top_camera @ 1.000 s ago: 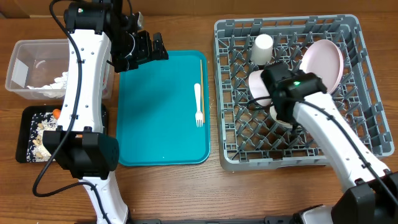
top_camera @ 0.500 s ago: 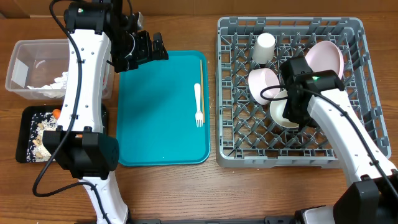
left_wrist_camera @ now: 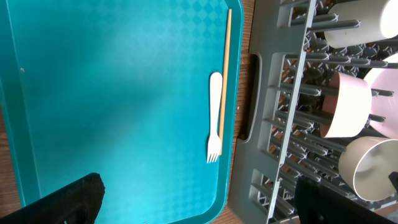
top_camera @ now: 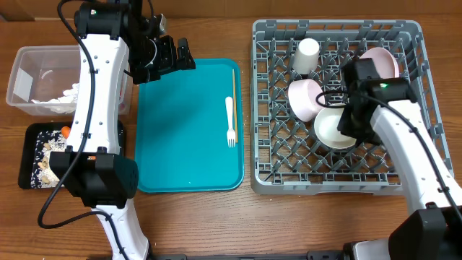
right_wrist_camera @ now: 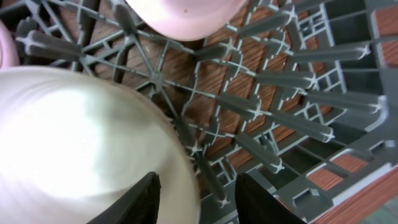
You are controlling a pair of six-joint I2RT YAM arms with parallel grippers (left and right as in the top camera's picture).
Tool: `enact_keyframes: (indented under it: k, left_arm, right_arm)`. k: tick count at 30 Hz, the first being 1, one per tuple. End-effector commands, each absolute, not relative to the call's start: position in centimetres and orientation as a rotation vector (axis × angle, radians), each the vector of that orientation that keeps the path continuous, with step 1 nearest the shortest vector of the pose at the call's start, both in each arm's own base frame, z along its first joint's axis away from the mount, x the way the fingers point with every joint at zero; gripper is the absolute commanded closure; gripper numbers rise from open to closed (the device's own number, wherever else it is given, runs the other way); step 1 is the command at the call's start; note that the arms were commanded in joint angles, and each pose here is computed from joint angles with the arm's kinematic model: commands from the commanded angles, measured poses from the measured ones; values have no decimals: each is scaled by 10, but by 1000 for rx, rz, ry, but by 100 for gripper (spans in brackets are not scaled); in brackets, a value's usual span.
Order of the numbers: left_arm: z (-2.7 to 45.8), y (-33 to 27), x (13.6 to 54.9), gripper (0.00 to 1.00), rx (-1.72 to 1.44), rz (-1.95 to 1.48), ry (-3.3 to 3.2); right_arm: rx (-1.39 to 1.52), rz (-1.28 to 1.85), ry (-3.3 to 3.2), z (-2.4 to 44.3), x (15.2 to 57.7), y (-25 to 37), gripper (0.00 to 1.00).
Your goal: Sort waste into correct bins and load items into the dishwasher rack
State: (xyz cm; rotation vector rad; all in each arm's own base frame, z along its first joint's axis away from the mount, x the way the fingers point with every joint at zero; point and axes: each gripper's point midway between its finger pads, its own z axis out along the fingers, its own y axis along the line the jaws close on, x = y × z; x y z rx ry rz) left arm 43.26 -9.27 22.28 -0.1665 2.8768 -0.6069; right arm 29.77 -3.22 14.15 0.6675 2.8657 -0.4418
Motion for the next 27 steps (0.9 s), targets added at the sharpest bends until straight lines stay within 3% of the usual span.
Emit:
enact_keyframes:
  k: [1,7,27]
  left_arm:
    - [243,-95,431,0,-127,-606,2822]
    - [243,-95,431,0,-127,-606,2822]
    - [243,-95,431,0,-127,-606,2822]
  right_arm:
    - [670,-203,2878,149,306,-27,58]
    - [669,244,2893,150,315,-12,58]
    - [782,252,2924,140,300,-27,70]
